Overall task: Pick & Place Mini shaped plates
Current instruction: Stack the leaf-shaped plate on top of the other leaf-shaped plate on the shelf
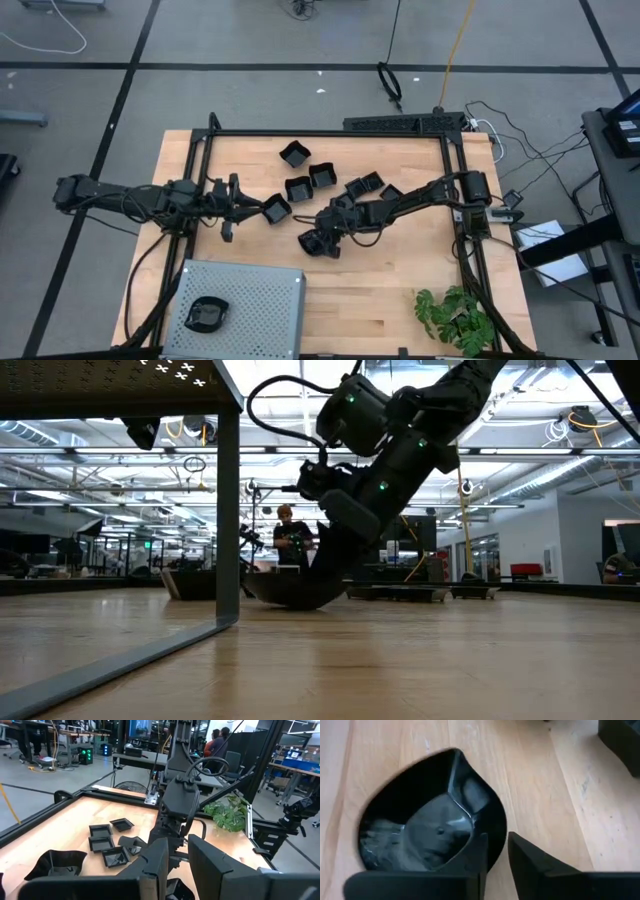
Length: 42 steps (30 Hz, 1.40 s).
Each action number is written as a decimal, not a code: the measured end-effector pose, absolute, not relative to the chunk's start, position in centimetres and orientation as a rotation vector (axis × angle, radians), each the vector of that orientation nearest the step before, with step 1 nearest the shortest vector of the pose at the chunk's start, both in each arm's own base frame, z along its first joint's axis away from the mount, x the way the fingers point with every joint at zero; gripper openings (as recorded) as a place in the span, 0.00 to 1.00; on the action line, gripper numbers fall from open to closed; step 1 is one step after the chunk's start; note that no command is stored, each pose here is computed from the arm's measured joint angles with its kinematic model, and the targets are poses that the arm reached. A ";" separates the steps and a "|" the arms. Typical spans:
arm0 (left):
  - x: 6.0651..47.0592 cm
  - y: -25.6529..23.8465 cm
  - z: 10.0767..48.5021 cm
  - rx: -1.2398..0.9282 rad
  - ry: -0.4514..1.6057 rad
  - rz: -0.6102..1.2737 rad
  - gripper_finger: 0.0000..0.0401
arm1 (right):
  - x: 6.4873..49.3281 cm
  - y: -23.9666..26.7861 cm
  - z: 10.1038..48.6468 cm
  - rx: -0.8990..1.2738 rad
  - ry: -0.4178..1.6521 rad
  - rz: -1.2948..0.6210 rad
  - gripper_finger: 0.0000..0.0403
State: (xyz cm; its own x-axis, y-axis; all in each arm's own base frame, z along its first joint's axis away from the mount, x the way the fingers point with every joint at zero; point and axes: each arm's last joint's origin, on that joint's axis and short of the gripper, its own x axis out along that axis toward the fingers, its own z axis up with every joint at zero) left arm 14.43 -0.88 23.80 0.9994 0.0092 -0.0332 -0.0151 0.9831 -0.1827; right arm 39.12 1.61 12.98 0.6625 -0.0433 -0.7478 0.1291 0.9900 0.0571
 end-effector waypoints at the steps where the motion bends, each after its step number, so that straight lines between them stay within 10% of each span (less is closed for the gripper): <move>1: 14.4 -0.9 23.8 -0.184 0.033 0.012 0.20 | 39.1 1.6 13.0 0.109 0.842 -0.097 0.13; 18: 14.4 -0.9 23.8 -0.192 0.031 0.013 0.20 | 39.0 1.9 15.6 -0.045 0.757 0.039 0.00; 28: 15.2 -0.6 24.3 -0.265 -0.051 0.127 0.20 | 39.0 0.5 23.0 -0.406 0.405 -0.425 0.00; 42: 19.5 -0.3 22.9 -0.213 -0.137 0.361 0.70 | 39.0 0.0 28.3 -0.533 -0.016 -0.666 0.00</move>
State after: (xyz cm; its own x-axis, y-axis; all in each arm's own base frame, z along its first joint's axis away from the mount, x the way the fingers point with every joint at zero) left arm 19.53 -0.26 22.90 0.9266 0.3640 0.0943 -0.3353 0.9134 -0.2306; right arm 39.00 0.00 28.27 0.7914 -0.5839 0.1812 0.5920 0.6578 -0.4657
